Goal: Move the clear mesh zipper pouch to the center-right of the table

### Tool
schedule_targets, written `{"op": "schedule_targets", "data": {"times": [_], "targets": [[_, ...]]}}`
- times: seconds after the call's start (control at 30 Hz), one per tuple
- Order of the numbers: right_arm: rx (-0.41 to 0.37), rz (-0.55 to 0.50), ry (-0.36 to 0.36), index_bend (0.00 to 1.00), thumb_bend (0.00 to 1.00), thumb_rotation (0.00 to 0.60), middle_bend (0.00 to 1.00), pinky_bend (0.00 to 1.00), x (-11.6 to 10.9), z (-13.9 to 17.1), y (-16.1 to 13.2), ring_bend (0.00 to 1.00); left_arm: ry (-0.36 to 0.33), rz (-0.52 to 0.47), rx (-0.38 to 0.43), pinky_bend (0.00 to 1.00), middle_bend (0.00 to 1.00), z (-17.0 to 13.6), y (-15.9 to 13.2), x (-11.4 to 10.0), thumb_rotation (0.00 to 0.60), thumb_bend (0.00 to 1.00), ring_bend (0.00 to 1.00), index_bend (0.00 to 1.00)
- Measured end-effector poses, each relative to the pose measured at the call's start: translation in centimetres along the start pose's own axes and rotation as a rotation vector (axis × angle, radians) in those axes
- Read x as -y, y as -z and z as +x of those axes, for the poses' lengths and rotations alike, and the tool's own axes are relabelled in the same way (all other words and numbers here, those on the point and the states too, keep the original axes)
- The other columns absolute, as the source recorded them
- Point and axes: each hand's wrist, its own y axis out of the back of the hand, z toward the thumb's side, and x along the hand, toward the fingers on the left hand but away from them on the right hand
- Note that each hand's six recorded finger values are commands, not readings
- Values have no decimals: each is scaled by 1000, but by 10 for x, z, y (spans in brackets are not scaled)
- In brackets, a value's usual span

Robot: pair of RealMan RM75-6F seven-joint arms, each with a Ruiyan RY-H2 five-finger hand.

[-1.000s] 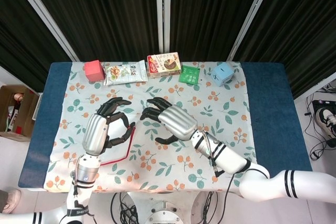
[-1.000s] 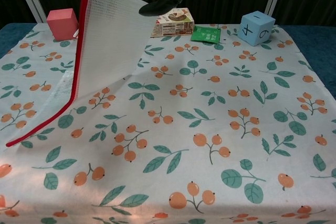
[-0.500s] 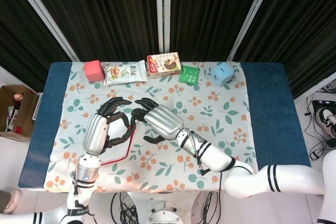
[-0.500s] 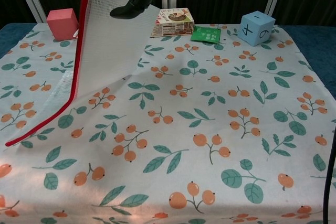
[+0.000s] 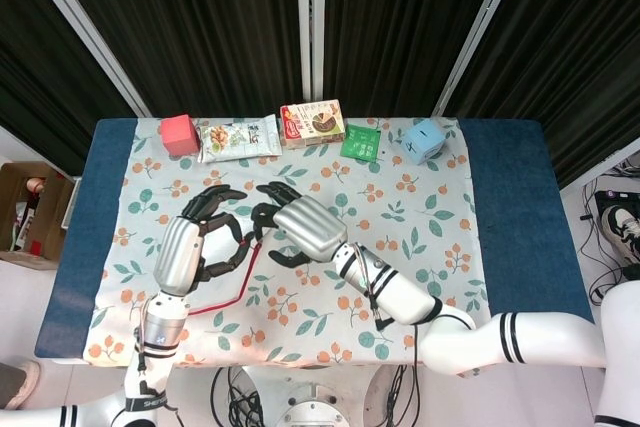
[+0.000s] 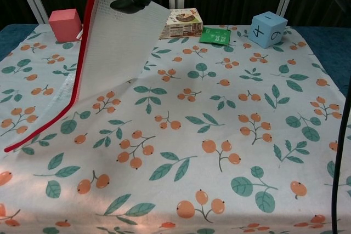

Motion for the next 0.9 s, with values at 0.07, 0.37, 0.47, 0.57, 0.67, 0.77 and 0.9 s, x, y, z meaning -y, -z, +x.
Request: {"op": "schedule_targets", "data": {"times": [0.07,0.37,0.47,0.57,0.67,0.77,0.9], "targets": [[-2,-6,8,507,284,600,283,0,0,-1,0,21,1,-1,0,237,262,0,0,0,600,362,181,675],[-1,-23,24,567,301,600,306,6,0,-3,-1,40,2,5,0,237,262,0,0,0,600,362,181,678],[-1,-28,31,613,324,600,324,15,0,-4,-1,54,3,5,-1,237,262,0,1,0,600,362,182,681],[2,-32,41,668,387,600,350,34,1,-5,-1,76,3,7,-3,237,262,0,1,0,600,362,181,684],[6,-39,55,726,493,600,383,51,2,-5,0,104,2,9,-5,237,262,-1,2,0,600,362,182,686],[14,-47,73,789,588,600,419,69,1,-4,2,134,2,4,-10,237,261,-2,4,0,600,362,181,685],[32,-69,98,840,642,600,447,77,-4,3,6,157,3,-22,-20,237,262,-3,6,0,600,362,181,686]]}}
